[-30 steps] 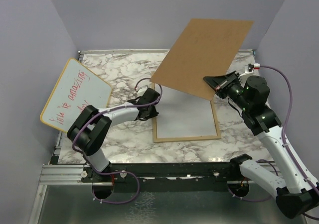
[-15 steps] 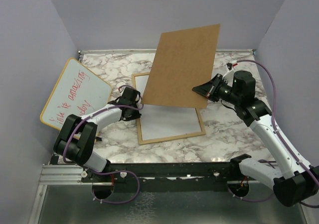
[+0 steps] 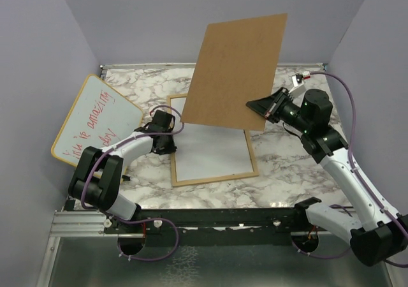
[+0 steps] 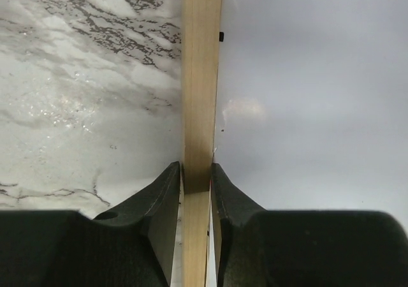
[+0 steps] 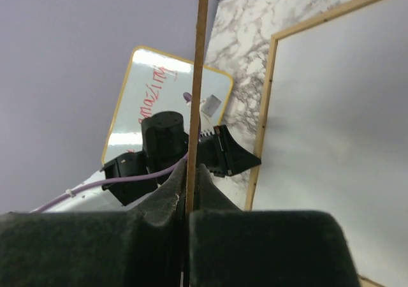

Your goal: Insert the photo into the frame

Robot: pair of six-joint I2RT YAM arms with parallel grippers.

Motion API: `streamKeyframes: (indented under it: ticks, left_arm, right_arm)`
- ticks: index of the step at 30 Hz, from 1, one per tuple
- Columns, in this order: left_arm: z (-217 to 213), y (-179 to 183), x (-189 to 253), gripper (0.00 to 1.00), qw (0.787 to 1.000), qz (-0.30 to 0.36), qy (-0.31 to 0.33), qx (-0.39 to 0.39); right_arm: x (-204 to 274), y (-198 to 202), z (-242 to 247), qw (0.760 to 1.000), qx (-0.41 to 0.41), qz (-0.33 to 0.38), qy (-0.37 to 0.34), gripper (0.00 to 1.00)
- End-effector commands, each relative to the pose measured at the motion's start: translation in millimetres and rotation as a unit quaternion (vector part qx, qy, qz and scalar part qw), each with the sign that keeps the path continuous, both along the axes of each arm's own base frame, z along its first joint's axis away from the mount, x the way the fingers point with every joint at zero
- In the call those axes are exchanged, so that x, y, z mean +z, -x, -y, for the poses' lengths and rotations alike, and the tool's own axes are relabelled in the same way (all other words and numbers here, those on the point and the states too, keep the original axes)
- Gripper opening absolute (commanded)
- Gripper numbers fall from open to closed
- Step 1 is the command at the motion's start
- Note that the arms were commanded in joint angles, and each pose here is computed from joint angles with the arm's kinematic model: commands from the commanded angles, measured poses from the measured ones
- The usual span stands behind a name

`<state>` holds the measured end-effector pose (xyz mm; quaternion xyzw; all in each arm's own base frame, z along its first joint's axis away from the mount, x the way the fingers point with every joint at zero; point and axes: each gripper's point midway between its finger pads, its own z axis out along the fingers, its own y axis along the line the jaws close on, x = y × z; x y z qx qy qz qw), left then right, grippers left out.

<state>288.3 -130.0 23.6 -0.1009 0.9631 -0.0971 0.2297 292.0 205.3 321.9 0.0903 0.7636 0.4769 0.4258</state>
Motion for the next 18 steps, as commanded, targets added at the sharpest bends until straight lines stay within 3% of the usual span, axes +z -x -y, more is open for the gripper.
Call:
streamKeyframes:
  ticks: [1, 7, 13, 18]
  left_arm:
    - [-19, 10, -4, 0.27, 0.999, -0.031, -0.036, 0.013]
    - [-16, 6, 1, 0.32, 0.999, -0.030, -0.031, 0.007]
    - [-14, -3, 10, 0.39, 1.000, -0.022, -0.022, 0.000]
    - [-12, -23, 37, 0.55, 1.000, 0.009, -0.008, 0.012]
  right_arm:
    - [57, -9, 11, 0.992, -0.049, 0.101, -0.060, 0.00]
    - [58, -3, 31, 0.988, -0.099, 0.103, -0.059, 0.01]
    - [25, 6, 52, 0.986, -0.151, 0.060, -0.037, 0.01]
    - [-19, 13, 26, 0.997, -0.045, 0.017, 0.052, 0.00]
